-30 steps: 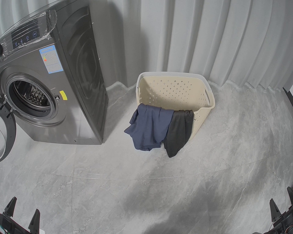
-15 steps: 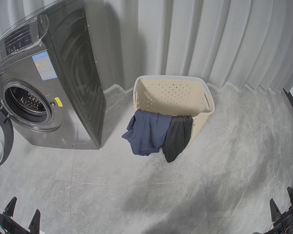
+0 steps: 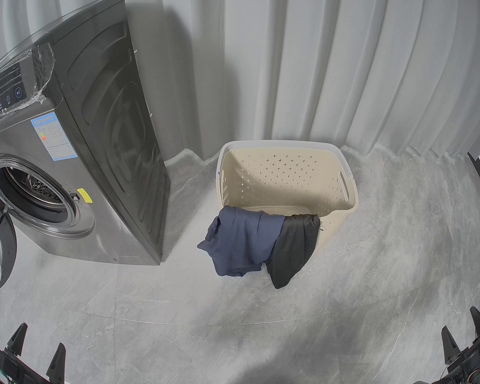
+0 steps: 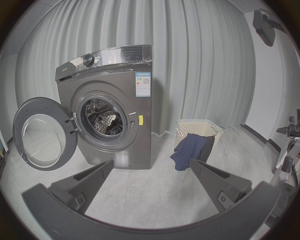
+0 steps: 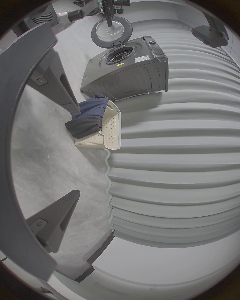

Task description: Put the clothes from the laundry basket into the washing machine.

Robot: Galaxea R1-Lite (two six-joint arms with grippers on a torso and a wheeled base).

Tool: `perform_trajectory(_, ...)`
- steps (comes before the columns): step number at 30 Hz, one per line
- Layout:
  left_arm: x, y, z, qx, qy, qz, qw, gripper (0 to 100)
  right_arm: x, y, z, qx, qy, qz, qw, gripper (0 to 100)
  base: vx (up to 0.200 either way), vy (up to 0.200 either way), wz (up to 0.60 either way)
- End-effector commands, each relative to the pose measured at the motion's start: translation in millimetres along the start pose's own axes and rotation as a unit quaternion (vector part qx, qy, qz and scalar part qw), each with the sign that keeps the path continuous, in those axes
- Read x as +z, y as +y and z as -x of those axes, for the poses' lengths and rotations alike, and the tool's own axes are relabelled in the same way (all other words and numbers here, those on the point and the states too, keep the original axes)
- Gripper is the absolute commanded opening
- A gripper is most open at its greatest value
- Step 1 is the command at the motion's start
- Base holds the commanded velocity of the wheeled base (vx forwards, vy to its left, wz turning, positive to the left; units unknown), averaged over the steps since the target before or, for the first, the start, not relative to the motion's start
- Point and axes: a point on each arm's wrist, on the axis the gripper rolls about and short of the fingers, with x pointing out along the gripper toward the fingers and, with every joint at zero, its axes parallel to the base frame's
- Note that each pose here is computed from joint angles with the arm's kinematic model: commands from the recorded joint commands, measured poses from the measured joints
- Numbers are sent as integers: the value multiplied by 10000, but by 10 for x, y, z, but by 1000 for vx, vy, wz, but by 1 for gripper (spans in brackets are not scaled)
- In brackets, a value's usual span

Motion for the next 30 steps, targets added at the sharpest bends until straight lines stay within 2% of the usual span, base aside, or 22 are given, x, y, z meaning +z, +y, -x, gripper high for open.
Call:
perform_trajectory(1, -49, 1, 0, 8, 1, 17, 10000, 100, -48, 1, -1, 8, 6, 3, 10000, 100, 0, 0, 0)
perform_trajectory(5, -49, 1, 0, 8, 1, 9, 10000, 100, -48, 1, -1, 8, 6, 3, 10000, 100, 0, -150, 0)
perform_trajectory(11, -49, 0, 0, 1, 2, -37, 10000, 100, -47, 3, 0, 31, -9, 3, 10000, 100, 0, 0, 0)
perform_trajectory(17, -49, 0, 0, -15, 2, -14, 10000, 100, -47, 3, 0, 23, -9, 11, 10000, 100, 0, 0, 0)
perform_trajectory(26, -49, 0, 0, -7, 2, -14, 10000, 100, -48, 3, 0, 24, -2, 64, 10000, 100, 200, 0, 0)
perform_trajectory(30, -49, 0, 0, 1, 2, -22, 10000, 100, -48, 3, 0, 31, -2, 64, 10000, 100, 0, 0, 0)
